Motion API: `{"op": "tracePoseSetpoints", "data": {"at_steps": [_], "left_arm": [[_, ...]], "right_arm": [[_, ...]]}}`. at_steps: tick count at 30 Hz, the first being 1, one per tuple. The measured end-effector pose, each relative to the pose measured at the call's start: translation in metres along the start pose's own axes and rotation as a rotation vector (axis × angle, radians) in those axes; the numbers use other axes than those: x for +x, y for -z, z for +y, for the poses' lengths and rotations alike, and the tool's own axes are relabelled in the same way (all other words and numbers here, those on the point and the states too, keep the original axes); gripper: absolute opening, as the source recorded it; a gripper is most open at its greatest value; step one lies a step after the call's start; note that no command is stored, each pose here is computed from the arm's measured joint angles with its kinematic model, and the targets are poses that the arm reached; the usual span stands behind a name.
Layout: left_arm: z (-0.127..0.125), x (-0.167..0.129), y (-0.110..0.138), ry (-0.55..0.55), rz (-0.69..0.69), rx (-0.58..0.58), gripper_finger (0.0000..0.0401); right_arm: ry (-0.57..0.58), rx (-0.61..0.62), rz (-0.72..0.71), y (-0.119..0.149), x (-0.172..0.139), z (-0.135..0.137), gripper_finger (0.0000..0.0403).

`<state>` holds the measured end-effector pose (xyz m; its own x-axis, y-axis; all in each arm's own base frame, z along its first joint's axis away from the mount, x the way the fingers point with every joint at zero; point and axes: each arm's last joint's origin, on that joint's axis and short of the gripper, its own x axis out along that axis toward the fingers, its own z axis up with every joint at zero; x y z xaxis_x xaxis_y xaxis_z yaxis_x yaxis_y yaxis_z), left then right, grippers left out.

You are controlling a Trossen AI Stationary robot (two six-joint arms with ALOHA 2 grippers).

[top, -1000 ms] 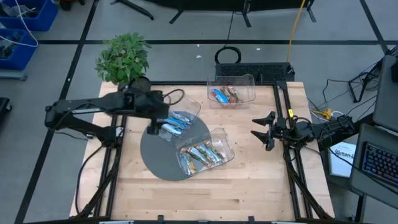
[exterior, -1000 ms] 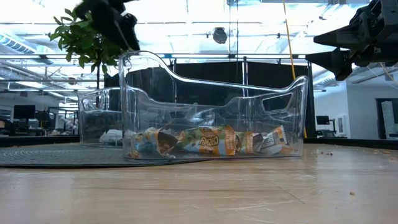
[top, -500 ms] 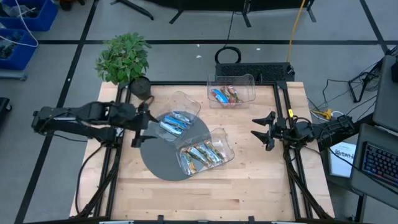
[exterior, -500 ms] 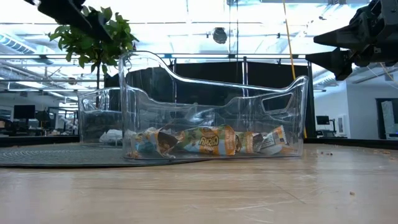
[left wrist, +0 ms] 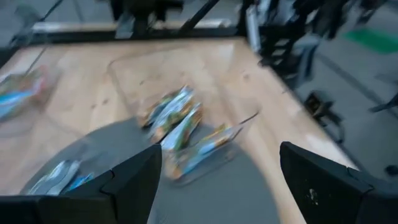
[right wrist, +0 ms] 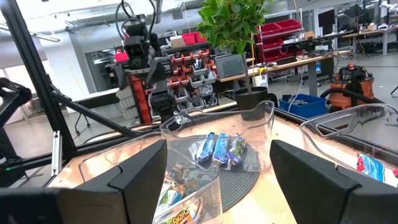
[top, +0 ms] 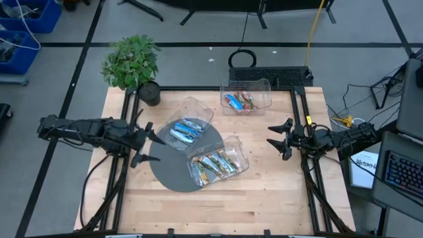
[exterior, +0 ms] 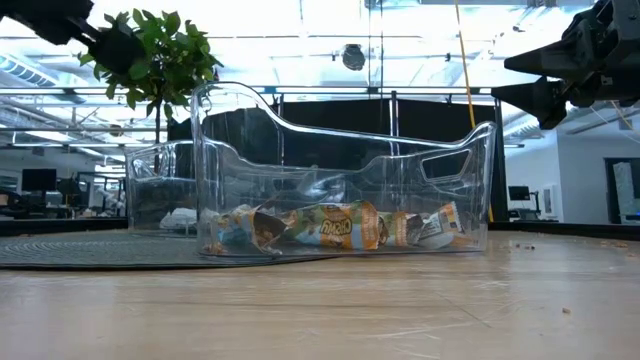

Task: Pick and place Granola Bars by type
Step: Return to Home Position

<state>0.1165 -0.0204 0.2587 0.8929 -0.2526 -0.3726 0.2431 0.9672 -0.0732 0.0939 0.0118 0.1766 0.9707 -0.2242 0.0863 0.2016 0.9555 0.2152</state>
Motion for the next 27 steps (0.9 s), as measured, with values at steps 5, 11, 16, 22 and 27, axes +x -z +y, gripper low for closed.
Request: {"op": "tracePoseSetpoints", "data": {"at_steps": [5, 11, 16, 22, 27], "left_arm": [[-0.005, -0.003, 0.014, 0.063, -0.099, 0.027, 0.0324], [-0.007, -0.005, 0.035, 0.079, -0.202, 0.048, 0.0324], [-0.005, -0.004, 0.053, 0.051, -0.267, -0.009, 0.0324], [-0.005, -0.002, 0.067, 0.068, -0.333, -0.032, 0.0324], [-0.005, -0.001, 0.075, 0.086, -0.355, -0.040, 0.0324]], "right_arm": [[0.000, 0.000, 0.000, 0.000, 0.000, 0.000, 0.0279], [0.000, 0.000, 0.000, 0.000, 0.000, 0.000, 0.0279], [0.000, 0.000, 0.000, 0.000, 0.000, 0.000, 0.0279], [0.000, 0.000, 0.000, 0.000, 0.000, 0.000, 0.0279], [0.000, 0.000, 0.000, 0.000, 0.000, 0.000, 0.0279]]}}
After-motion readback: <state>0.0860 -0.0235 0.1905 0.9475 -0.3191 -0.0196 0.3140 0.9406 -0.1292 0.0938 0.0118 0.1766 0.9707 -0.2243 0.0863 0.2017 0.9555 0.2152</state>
